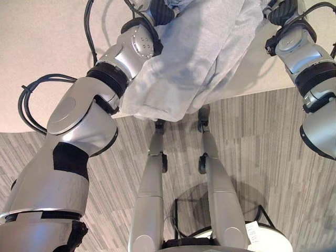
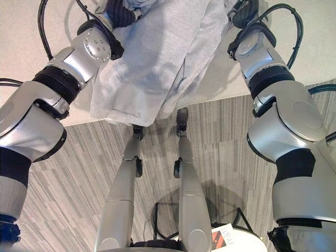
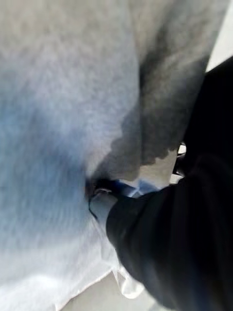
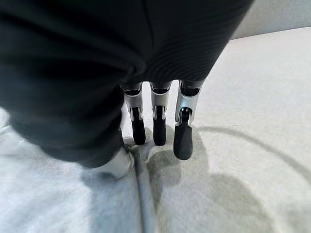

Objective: Hang the clothes on the sofa on the clothes rack.

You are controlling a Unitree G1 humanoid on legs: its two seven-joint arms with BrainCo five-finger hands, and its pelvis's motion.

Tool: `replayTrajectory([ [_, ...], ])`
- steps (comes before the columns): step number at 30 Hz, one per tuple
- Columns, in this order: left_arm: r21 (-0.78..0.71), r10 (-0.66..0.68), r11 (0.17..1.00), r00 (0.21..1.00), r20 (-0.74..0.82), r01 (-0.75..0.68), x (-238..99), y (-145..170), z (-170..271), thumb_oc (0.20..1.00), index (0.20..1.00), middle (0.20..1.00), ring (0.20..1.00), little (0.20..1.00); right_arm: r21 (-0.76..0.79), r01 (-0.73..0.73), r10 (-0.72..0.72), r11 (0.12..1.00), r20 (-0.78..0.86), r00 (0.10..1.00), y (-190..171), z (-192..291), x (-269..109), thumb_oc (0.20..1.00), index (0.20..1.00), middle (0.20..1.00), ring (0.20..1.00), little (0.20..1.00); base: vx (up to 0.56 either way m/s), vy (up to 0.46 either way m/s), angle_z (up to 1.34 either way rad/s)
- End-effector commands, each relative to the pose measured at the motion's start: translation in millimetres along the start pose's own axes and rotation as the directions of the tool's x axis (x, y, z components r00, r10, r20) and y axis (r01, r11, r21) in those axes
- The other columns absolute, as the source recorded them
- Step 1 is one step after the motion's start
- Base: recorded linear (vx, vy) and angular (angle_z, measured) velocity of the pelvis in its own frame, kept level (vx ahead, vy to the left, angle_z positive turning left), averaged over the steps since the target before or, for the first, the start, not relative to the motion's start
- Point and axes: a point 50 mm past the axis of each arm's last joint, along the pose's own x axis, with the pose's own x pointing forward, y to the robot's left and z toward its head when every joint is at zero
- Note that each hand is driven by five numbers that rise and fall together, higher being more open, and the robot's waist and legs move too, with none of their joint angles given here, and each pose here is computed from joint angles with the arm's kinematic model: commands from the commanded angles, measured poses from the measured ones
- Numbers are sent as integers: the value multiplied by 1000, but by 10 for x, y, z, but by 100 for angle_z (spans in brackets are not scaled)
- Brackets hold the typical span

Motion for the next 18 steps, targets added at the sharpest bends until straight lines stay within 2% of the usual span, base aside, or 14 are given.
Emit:
replayTrajectory([
  [1,-9,56,998,998,-24,-56,-18,138,-122,200,200,200,200,200,134,-287,215,949,391,895,579,1051,-299,200,200,200,200,200,-7,20,-3],
  [6,-60,142,988,990,-8,-142,-66,279,-178,200,200,200,200,200,222,-288,123,932,555,823,468,1266,-471,200,200,200,200,200,-6,16,-8],
  [8,-113,215,971,976,26,-211,-112,342,-160,200,200,200,200,200,295,-241,1,925,631,775,287,1291,-577,200,200,200,200,200,-3,-19,-6],
  [14,-194,310,938,944,108,-286,-176,409,-14,200,200,200,200,200,355,-122,-159,927,666,728,-15,1184,-657,200,200,200,200,200,-19,-42,8],
  [18,-260,384,904,911,148,-339,-244,496,54,200,200,200,200,200,444,-65,-278,894,662,696,-212,1149,-718,200,200,200,200,200,-10,-63,3],
])
